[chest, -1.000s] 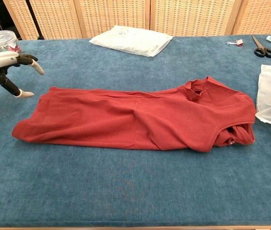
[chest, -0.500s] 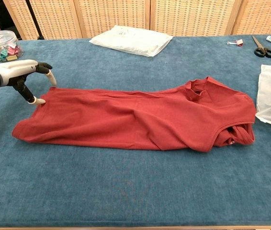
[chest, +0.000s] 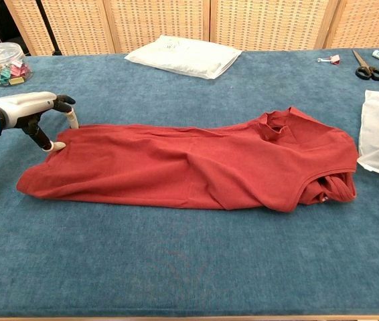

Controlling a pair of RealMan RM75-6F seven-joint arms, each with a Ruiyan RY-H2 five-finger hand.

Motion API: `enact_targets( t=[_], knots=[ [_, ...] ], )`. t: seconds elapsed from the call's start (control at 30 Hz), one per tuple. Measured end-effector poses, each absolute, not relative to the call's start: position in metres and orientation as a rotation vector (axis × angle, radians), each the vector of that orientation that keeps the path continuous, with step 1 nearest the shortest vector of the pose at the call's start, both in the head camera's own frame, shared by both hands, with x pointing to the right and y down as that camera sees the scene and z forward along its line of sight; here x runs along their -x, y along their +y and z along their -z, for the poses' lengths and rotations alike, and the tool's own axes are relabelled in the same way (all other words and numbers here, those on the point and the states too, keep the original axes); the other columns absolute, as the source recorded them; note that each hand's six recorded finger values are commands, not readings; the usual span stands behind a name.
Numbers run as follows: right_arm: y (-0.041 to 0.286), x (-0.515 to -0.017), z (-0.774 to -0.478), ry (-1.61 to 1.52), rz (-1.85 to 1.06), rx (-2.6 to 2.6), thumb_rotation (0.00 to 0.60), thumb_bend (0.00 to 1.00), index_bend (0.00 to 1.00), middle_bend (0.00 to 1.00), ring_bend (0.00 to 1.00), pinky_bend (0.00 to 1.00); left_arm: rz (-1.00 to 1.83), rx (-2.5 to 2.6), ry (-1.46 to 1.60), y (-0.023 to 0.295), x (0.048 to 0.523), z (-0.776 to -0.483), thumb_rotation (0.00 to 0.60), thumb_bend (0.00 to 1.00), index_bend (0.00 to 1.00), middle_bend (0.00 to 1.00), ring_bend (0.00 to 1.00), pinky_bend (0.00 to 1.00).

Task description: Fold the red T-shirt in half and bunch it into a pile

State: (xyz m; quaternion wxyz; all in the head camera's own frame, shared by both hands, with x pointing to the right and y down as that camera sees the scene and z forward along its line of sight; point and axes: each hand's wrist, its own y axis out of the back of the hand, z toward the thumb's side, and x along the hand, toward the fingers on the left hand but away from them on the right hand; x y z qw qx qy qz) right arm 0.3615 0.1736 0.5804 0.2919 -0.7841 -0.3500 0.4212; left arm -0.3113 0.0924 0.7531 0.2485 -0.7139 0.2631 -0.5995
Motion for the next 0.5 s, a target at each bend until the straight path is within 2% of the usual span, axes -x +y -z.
enact_targets(
  t=[0.17, 0.5],
  knots=[
    [0.1742, -0.3608, -0.5811, -0.929, -1.122, 2.096, 0.600, 0.00, 0.00, 0.00, 0.00, 0.00, 1.622, 1.943, 0.733, 0.0940, 0.3110, -0.7519, 0.600, 0.31, 0.58, 0.00, 0.00, 0.00],
    [0.1748, -0.3606, -0.5815, -0.923, -1.123, 2.098, 0.600, 0.00, 0.00, 0.00, 0.00, 0.00, 1.608, 1.944, 0.738, 0.0953, 0.3075, -0.7529, 0.600, 0.39, 0.62, 0.00, 0.00, 0.00]
  ],
)
